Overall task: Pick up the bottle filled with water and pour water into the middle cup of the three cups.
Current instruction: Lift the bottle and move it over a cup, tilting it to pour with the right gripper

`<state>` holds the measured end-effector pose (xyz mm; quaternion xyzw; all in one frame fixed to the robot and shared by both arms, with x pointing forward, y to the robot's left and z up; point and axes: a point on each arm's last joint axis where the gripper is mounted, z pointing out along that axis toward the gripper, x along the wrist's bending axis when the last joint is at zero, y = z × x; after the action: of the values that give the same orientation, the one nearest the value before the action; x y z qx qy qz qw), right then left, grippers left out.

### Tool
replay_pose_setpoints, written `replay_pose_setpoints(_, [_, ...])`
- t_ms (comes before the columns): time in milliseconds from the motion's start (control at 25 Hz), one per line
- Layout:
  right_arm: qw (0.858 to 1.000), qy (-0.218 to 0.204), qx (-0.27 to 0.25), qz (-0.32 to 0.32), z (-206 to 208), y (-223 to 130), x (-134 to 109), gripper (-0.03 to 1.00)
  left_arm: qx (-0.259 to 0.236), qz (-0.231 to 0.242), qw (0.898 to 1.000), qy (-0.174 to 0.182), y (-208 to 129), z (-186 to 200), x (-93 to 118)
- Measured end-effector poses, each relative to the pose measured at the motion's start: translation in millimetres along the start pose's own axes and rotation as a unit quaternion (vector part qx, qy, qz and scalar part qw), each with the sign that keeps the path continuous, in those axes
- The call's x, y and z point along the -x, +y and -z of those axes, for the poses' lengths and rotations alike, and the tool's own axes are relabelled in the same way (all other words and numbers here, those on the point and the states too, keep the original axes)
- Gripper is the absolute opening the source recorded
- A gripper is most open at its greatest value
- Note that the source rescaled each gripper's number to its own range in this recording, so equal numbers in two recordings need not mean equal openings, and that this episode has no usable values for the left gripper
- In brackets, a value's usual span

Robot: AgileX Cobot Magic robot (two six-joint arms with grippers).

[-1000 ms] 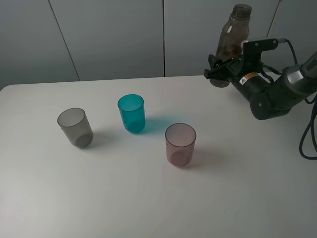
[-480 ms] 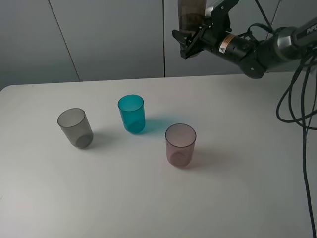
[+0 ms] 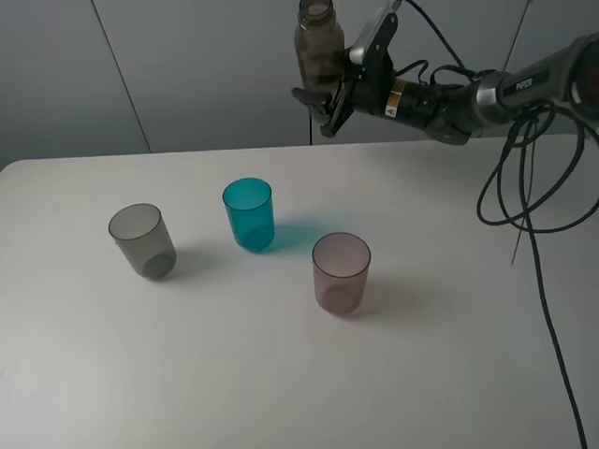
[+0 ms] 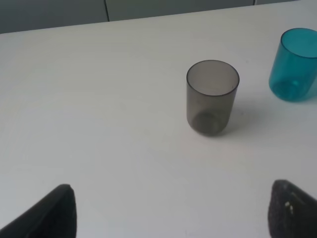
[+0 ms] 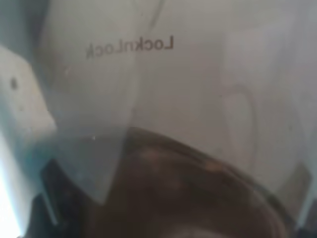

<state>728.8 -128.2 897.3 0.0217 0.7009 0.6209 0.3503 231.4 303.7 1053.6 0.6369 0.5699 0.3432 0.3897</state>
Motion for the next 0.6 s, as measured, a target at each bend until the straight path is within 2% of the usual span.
replay_pose_setpoints(240, [0.997, 0.037, 0.023, 0.065, -15.1, -8.0, -24.7, 0.0, 0.0, 0.0, 1.0, 0.0, 0.0, 0.0, 0.0])
replay_pose_setpoints(600, [0.985, 0.048, 0.04, 0.161, -24.9, -5.3, -38.2, 0.0, 0.0, 0.0, 1.0, 0.0, 0.0, 0.0, 0.0])
